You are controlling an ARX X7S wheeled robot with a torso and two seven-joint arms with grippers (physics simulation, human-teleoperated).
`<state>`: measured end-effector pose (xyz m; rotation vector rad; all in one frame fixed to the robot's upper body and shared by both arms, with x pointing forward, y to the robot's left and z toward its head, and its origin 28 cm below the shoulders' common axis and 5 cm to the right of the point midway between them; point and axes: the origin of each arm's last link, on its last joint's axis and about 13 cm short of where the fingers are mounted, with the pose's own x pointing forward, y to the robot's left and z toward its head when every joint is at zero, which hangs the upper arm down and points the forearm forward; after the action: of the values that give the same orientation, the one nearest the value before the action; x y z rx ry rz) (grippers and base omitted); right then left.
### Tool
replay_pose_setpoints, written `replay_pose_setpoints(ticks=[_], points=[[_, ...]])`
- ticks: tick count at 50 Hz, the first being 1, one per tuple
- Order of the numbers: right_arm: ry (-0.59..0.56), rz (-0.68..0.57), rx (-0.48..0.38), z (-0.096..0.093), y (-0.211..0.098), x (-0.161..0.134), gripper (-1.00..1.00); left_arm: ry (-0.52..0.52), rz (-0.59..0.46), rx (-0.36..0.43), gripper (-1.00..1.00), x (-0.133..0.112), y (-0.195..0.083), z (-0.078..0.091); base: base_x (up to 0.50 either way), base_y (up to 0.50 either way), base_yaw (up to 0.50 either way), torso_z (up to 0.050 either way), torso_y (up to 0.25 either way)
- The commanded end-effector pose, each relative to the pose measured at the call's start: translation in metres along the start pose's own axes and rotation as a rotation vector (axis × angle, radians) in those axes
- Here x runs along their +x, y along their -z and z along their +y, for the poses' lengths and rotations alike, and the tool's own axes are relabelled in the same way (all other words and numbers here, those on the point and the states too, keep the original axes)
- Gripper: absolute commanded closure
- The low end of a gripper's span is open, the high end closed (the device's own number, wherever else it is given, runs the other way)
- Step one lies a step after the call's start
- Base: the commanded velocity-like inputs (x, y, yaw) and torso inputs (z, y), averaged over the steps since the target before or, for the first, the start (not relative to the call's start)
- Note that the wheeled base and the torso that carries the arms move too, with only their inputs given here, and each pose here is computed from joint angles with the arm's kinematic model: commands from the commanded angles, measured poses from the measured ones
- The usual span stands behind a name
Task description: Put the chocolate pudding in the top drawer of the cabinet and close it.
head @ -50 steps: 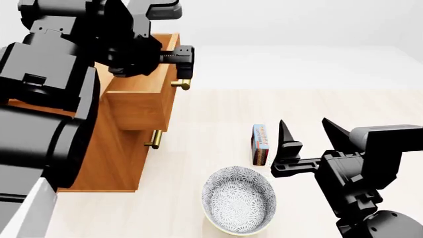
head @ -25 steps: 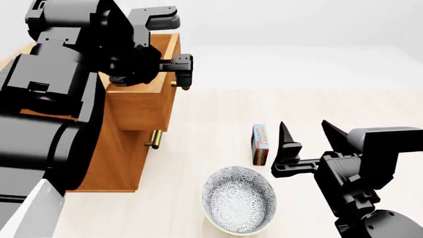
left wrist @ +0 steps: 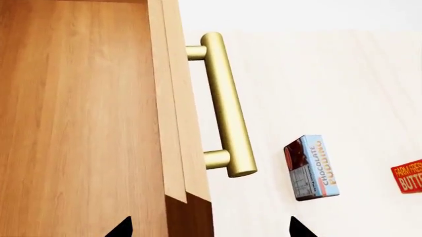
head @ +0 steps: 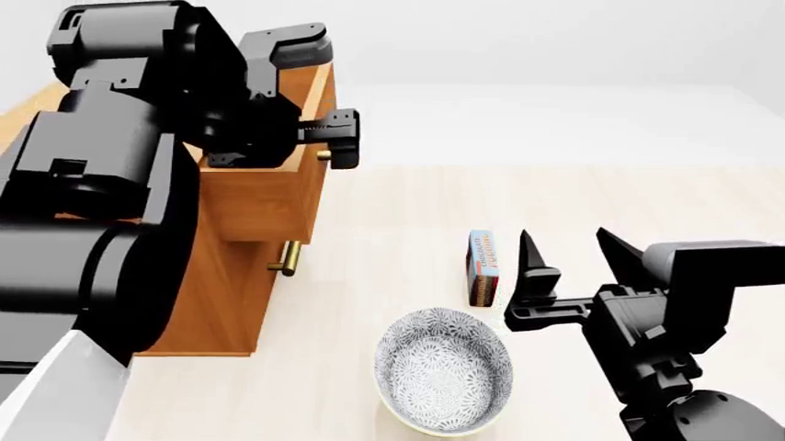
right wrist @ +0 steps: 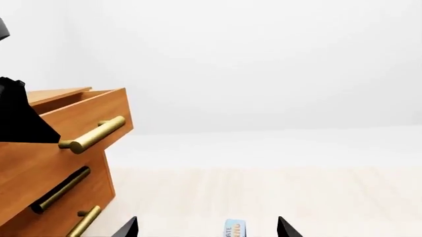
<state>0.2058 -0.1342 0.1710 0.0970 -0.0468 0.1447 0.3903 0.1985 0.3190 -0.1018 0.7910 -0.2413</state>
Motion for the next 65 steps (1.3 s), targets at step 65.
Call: replay_pose_setpoints(ticks=[65], points=[[0.059,0.001,0.043,-0.02,0.01,-0.004,-1.0,0.304,-0.021,0.082,-1.0,-0.003,-0.004,-0.062,0.0,0.0,0.0,0.0,0.0]])
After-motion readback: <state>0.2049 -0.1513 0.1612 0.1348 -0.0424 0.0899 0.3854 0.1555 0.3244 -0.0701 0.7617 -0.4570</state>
